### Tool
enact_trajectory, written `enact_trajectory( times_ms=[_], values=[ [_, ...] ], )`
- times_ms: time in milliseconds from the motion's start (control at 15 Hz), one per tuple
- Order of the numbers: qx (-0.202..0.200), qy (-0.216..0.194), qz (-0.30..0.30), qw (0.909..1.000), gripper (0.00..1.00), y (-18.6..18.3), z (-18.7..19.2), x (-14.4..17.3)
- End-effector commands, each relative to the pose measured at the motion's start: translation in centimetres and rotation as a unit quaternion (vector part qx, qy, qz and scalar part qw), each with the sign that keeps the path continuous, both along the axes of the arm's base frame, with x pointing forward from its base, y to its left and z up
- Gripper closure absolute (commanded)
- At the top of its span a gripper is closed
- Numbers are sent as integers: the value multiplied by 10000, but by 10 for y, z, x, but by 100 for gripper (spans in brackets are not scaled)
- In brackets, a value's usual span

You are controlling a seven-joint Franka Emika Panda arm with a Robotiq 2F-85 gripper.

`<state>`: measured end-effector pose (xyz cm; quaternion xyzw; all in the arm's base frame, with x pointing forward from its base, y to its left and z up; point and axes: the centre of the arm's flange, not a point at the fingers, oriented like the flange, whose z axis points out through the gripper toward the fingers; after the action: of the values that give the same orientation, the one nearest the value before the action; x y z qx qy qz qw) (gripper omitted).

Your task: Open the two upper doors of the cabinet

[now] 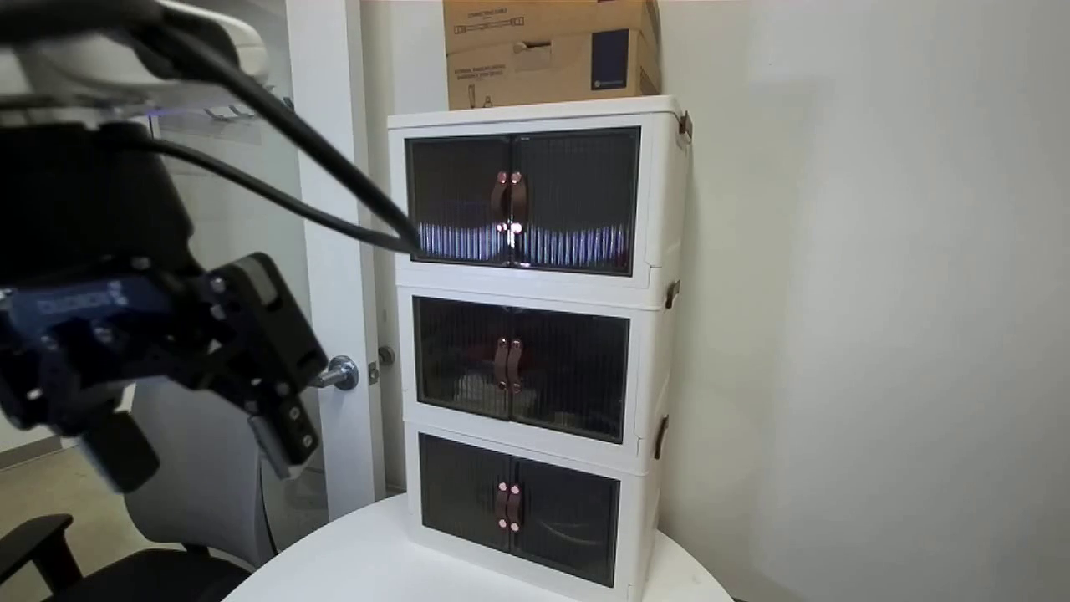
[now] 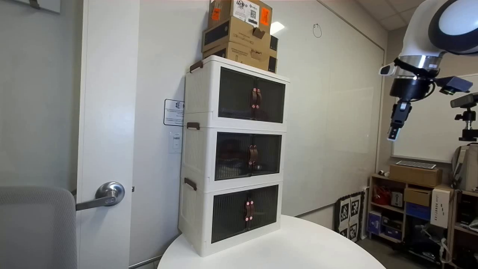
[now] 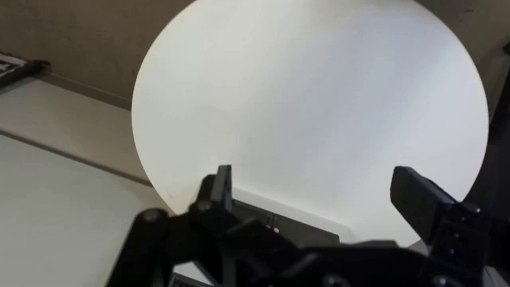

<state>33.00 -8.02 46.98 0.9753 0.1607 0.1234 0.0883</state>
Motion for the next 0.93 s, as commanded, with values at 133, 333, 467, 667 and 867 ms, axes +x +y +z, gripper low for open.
enact_trajectory(
  times_ms=[133,333,467,667,867],
  values=[
    [-12,-794,208,9966,0,25,20,59],
    [-73,-1443,190,9893,0,37,37,90],
    [-53,-1823,204,9830,0,44,44,108],
    [13,-2307,158,9729,0,55,51,136],
    [57,-2629,190,9646,0,65,57,164]
  ],
)
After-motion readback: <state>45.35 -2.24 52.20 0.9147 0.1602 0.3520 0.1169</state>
